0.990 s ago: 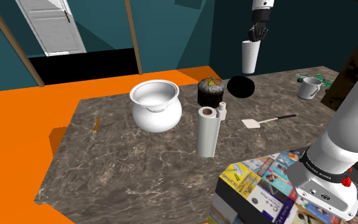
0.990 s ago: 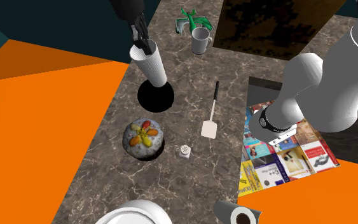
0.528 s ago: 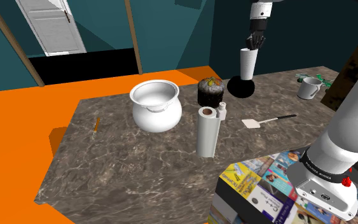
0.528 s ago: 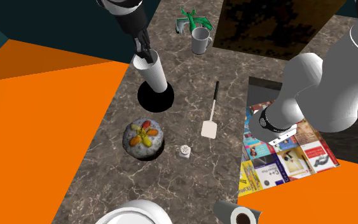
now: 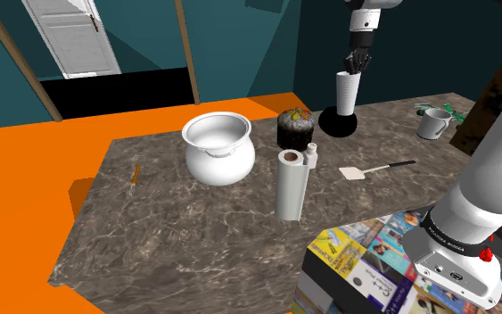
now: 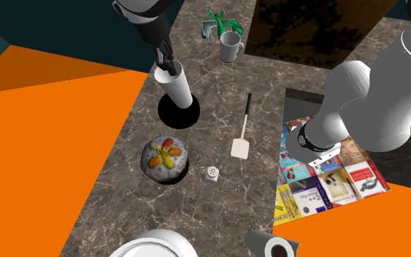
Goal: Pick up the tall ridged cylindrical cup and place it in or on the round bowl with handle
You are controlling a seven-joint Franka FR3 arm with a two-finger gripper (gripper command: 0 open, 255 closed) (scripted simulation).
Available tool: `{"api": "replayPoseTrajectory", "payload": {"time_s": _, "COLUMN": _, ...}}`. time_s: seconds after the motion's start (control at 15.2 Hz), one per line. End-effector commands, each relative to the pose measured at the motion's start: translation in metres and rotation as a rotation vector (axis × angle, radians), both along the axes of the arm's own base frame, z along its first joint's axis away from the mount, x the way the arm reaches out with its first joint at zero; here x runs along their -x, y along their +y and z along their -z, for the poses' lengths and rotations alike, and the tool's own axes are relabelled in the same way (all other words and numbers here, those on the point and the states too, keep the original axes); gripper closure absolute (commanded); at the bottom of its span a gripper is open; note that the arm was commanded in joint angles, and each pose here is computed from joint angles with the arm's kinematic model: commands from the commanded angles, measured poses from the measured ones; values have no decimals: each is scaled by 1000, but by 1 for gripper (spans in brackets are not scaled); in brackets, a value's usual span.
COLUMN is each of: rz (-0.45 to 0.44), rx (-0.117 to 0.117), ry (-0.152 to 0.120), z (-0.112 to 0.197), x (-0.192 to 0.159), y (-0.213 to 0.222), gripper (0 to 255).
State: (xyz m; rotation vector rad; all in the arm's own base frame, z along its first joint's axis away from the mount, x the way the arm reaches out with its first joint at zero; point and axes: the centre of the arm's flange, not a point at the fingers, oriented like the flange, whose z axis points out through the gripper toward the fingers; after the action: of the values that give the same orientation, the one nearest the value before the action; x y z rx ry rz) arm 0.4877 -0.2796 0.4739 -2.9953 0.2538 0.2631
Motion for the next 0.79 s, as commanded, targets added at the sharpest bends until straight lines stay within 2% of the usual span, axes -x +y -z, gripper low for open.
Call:
{"api": "replayPoseTrajectory", "payload": {"time_s": 0.0, "rz": 0, "rx": 0, "ry": 0, "z": 0, "x": 0, "y": 0, "gripper": 255}}
{"api": "replayPoseTrajectory", "payload": {"time_s": 0.07, "rz": 0, "rx": 0, "ry": 0, "z": 0, "x": 0, "y": 0, "gripper": 255}}
{"api": "replayPoseTrajectory", "payload": {"time_s": 0.13, "rz": 0, "rx": 0, "ry": 0, "z": 0, "x": 0, "y": 0, "gripper": 0}}
{"api": "replayPoseTrajectory", "payload": {"time_s": 0.46, "rz": 0, "rx": 0, "ry": 0, "z": 0, "x": 0, "y": 0, "gripper": 0}}
{"api": "replayPoseTrajectory", "payload": {"time_s": 0.73, "rz": 0, "rx": 0, "ry": 0, "z": -49, "x": -8, "y": -7, "gripper": 0}}
